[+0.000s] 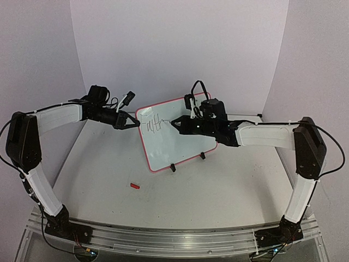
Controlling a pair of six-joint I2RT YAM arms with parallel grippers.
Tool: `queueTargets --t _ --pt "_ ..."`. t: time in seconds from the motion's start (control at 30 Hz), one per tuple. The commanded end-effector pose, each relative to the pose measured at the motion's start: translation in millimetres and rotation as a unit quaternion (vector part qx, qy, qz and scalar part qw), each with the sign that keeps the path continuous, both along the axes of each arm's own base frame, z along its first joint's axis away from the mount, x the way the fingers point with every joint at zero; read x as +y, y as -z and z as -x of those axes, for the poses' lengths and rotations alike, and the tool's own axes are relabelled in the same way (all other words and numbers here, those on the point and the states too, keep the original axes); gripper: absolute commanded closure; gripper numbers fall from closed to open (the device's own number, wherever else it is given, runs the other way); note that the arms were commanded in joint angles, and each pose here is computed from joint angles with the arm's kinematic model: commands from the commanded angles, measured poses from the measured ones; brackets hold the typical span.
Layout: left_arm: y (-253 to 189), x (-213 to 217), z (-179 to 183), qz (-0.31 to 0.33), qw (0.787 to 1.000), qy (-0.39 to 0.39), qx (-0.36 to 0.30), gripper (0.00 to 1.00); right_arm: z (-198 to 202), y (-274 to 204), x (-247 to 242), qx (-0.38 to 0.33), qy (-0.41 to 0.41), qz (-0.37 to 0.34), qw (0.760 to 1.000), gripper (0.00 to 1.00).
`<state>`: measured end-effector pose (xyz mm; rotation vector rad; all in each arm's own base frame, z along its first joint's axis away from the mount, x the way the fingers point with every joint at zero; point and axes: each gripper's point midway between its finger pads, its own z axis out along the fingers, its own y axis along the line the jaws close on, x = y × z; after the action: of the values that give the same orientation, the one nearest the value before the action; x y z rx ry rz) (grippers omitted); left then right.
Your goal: Write a sentence on the whiteboard
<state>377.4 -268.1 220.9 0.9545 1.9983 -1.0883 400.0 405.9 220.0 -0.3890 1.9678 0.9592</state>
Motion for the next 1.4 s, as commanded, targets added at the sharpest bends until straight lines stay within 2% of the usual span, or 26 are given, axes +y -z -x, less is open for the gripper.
queueTargets --t 0.0,0.67,1.03,1.37 --pt "-12.7 -9.7 15.3 -0.003 1.0 0.026 -0.013 1.0 1.4 -10.8 -10.7 -0.007 0.016 -0.011 1.0 1.0" --pt "-12.0 -10.7 15.9 -0.004 1.0 0.027 -0.013 1.0 8.6 2.6 -17.6 0.008 0.017 0.001 1.0 1.0" --pt "-11.4 -11.0 16.0 -0.005 1.0 0.026 -0.012 1.0 29.2 -44.4 -19.8 -0.042 -0.035 0.007 0.999 1.0" --pt "-9.8 -12.3 16.9 -0.007 1.0 0.027 -0.01 1.0 22.9 -50.8 -44.3 -0.019 -0.087 -0.02 0.996 1.0"
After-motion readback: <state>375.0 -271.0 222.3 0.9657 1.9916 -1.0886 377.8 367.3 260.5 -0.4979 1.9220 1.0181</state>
